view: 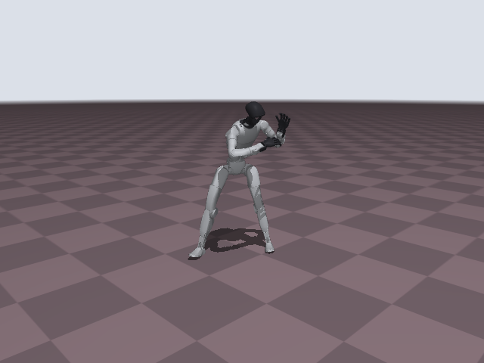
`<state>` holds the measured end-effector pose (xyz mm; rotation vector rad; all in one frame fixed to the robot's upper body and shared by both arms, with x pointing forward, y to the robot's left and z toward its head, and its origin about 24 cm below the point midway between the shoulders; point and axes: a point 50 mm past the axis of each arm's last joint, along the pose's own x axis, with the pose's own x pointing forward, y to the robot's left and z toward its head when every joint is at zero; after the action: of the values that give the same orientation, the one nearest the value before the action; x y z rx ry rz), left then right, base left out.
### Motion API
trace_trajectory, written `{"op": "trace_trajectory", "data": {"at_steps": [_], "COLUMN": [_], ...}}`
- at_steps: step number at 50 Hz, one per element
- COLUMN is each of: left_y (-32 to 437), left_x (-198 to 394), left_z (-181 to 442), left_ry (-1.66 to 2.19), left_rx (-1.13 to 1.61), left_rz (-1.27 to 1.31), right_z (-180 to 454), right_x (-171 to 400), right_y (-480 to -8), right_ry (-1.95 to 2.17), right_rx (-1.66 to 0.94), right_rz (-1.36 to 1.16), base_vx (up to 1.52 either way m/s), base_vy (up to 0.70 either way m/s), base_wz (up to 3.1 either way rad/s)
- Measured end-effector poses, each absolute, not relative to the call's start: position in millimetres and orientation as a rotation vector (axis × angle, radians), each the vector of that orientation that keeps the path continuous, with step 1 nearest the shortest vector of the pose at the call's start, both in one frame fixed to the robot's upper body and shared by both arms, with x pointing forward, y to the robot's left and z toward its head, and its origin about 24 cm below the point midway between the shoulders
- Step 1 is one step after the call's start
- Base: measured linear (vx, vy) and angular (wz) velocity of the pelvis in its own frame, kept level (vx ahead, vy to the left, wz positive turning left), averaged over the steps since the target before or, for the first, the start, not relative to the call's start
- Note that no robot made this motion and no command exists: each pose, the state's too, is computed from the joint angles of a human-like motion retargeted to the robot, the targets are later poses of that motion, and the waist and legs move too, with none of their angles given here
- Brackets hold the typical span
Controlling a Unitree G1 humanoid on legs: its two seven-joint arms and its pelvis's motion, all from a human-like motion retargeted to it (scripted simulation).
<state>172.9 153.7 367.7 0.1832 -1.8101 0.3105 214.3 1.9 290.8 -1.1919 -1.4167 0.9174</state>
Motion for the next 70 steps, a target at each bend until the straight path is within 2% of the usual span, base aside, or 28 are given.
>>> {"op": "trace_trajectory", "data": {"at_steps": [7, 12, 15, 17, 20, 23, 27, 30, 32, 35, 37, 39, 40, 42, 45, 48, 50, 53, 55, 60, 62, 63, 66, 68, 70], "left_y": [147.0, 131.7, 124.4, 134.6, 182.3, 200.1, 163.2, 159.6, 191.2, 271.7, 310.4, 323.9, 320.3, 281.5, 185.7, 102.6, 71.9, 56.5, 52.7, 73.1, 88.9, 101.8, 121.0, 128.1, 138.7], "left_x": [183.2, 180.9, 208.0, 249.7, 295.8, 294.3, 254.5, 233.4, 239.9, 264.1, 267.2, 270.8, 272.9, 278.2, 279.9, 272.5, 266.0, 268.4, 271.5, 261.5, 254.5, 251.5, 241.8, 239.0, 237.5], "left_z": [376.0, 418.2, 463.2, 493.1, 504.0, 491.4, 450.1, 449.7, 472.5, 512.0, 522.0, 517.8, 518.8, 526.2, 514.5, 466.1, 424.1, 351.1, 298.8, 183.3, 158.0, 147.2, 128.9, 124.6, 124.4], "left_ry": [-1.745, -1.748, -1.625, -1.379, -0.879, -0.817, -1.158, -1.193, -1.089, -0.735, -0.417, -0.302, -0.325, -0.590, -1.108, -1.424, -1.463, -1.260, -1.067, -0.661, -0.551, -0.490, -0.361, -0.331, -0.333], "left_rx": [0.514, 0.739, 0.980, 1.220, 1.562, 1.678, 1.605, 1.555, 1.548, 1.590, 1.559, 1.445, 1.406, 1.430, 1.512, 1.429, 1.272, 0.932, 0.701, 0.348, 0.353, 0.396, 0.474, 0.492, 0.510], "left_rz": [0.288, 0.349, 0.446, 0.563, 0.672, 0.683, 0.521, 0.474, 0.656, 1.039, 1.058, 0.975, 0.940, 0.908, 0.767, 0.389, 0.068, -0.373, -0.546, -0.564, -0.575, -0.590, -0.674, -0.681, -0.630], "right_z": [265.0, 234.4, 218.0, 211.0, 202.1, 202.2, 199.1, 199.9, 212.5, 242.6, 256.3, 265.6, 269.3, 275.1, 282.7, 304.1, 328.1, 376.1, 411.6, 510.8, 534.0, 530.3, 496.8, 483.9, 475.8], "right_x": [217.7, 218.7, 217.7, 218.5, 221.7, 223.7, 210.7, 204.5, 202.0, 198.5, 197.0, 193.4, 190.9, 184.8, 176.3, 172.0, 170.1, 170.0, 172.4, 237.7, 266.3, 280.0, 286.0, 272.4, 265.6], "right_y": [-32.5, -53.4, -64.0, -72.7, -89.7, -115.2, -165.8, -199.4, -215.3, -226.4, -221.6, -214.2, -210.6, -203.2, -192.4, -183.6, -179.1, -170.5, -164.3, -151.0, -195.6, -233.8, -337.4, -371.5, -384.6], "right_ry": [-1.269, -1.033, -0.904, -0.835, -0.748, -0.727, -0.660, -0.580, -0.582, -0.672, -0.764, -0.852, -0.897, -1.008, -1.177, -1.361, -1.481, -1.595, -1.601, -1.300, -0.943, -0.710, -0.108, 0.032, -0.007], "right_rx": [-1.028, -0.882, -0.783, -0.744, -0.746, -0.751, -0.762, -0.842, -0.914, -0.947, -0.951, -0.929, -0.913, -0.896, -0.900, -0.973, -1.046, -1.204, -1.324, -1.626, -1.718, -1.709, -1.536, -1.416, -1.406], "right_rz": [0.847, 0.870, 0.892, 0.881, 0.823, 0.645, 0.322, 0.172, 0.120, 0.053, 0.018, 0.004, -0.006, -0.051, -0.140, -0.270, -0.372, -0.478, -0.522, -0.638, -0.815, -0.880, -0.950, -0.979, -1.013], "base_vx": [0.10, 0.18, 0.25, 0.30, 0.33, 0.30, 0.32, 0.32, 0.29, 0.25, 0.21, 0.17, 0.14, 0.12, 0.08, 0.02, 0.04, 0.05, 0.06, 0.09, 0.13, 0.15, 0.18, 0.20, 0.20], "base_vy": [-0.37, -0.30, -0.22, -0.16, -0.12, -0.15, -0.03, 0.13, 0.11, 0.05, 0.04, 0.04, 0.04, 0.04, 0.02, 0.00, -0.01, -0.02, -0.04, -0.07, -0.10, -0.11, -0.11, -0.10, -0.09], "base_wz": [-0.45, -1.28, -1.47, -1.56, -1.71, -2.14, -2.38, -1.88, -1.26, -0.74, -0.59, -0.57, -0.54, -0.49, -0.30, -0.02, 0.28, 0.50, 0.71, 1.05, 1.50, 1.63, 1.71, 1.76, 1.84]}}
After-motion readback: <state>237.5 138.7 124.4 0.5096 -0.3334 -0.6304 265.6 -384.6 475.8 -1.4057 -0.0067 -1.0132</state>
